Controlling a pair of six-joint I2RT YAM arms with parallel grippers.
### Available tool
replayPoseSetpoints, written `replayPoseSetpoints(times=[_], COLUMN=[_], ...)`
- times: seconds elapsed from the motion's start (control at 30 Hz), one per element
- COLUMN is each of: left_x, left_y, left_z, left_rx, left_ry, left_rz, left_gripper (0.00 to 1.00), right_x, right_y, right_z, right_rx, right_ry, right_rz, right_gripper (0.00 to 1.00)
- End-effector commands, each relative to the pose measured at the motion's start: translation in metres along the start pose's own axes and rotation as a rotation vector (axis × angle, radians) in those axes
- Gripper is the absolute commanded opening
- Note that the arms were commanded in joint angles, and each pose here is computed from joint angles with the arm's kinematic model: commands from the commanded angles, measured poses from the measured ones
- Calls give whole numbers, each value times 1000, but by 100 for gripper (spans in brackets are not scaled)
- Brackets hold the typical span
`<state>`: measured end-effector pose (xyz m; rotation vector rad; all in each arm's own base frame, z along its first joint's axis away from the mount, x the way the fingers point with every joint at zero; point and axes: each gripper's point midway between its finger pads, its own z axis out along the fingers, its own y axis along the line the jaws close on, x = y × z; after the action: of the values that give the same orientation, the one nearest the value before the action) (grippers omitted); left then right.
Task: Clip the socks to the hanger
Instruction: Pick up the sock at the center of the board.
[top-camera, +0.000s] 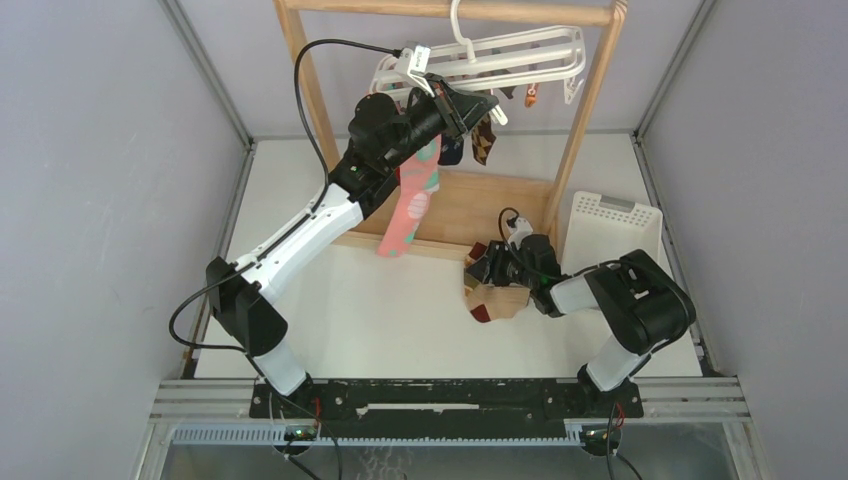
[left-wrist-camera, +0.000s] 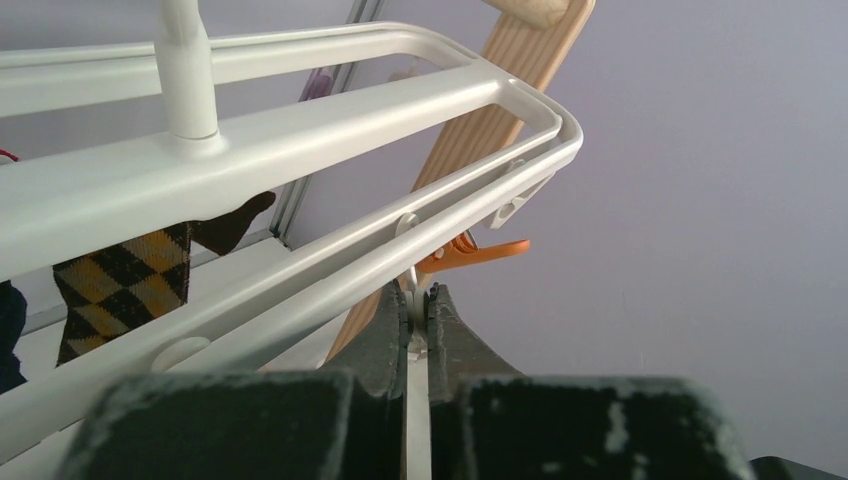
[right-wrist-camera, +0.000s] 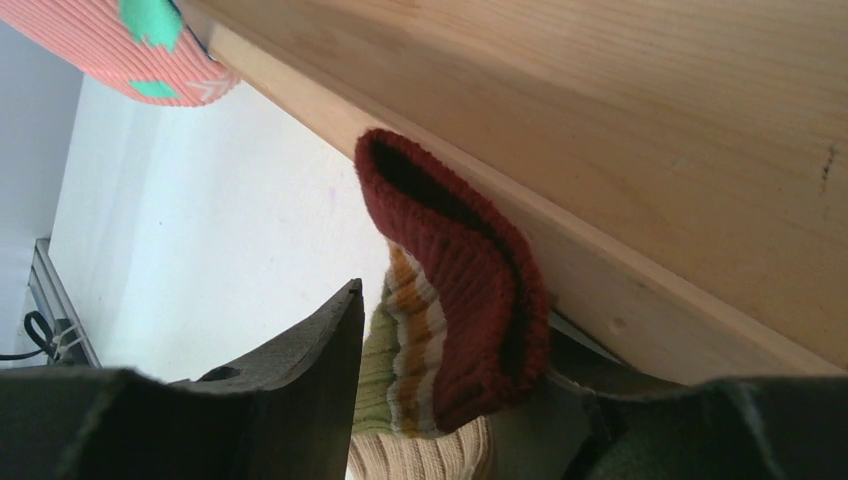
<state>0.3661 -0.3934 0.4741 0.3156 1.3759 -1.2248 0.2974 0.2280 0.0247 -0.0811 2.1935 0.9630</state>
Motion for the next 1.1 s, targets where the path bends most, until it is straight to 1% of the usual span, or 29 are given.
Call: replayPoseSetpoints(times=[0.0, 0.1, 0.13, 0.17, 0.23, 0.27, 0.47, 0.6, 0.67, 0.8, 0.87, 0.97, 1.07], left_x=[8, 8, 7, 7, 7, 6, 4, 4, 5, 5, 5, 4, 4], left_y=[-39, -40, -40, -41, -41, -41, -41, -41, -42, -47, -51, -60, -68], left_z=[-8, -8, -8, -9, -9, -9, -10, -11, -11, -11, -12, -15, -18], left_rx=[109, 112, 111, 112, 112, 112, 108, 110, 114, 142, 158, 196, 241], left_ry=[67, 68, 67, 66, 67, 66, 62, 64, 66, 71, 75, 82, 90], left_rz=[5, 4, 5, 7, 8, 9, 16, 20, 19, 6, 0, 0, 6], left_gripper=[0, 0, 0, 0, 0, 0, 0, 0, 0, 0, 0, 0, 0], right_x=[-35, -41, -41, -40, -39, -39, -35, -42, -57, -93, -110, -137, -155], right_y=[23, 24, 23, 22, 20, 20, 33, 59, 76, 107, 117, 133, 154], right_z=[3, 2, 3, 4, 5, 5, -7, -28, -46, -89, -108, -135, -158], right_rx=[-85, -81, -75, -68, -61, -58, -63, -20, -12, -42, -60, -122, -265], right_ry=[-107, -121, -116, -109, -105, -103, -75, -106, -139, -235, -264, -310, -313], right_rz=[-42, -60, -65, -68, -68, -67, -122, -277, -330, -386, -411, -443, -490], right_gripper=[53, 49, 43, 34, 10, 1, 0, 0, 0, 0, 0, 0, 0])
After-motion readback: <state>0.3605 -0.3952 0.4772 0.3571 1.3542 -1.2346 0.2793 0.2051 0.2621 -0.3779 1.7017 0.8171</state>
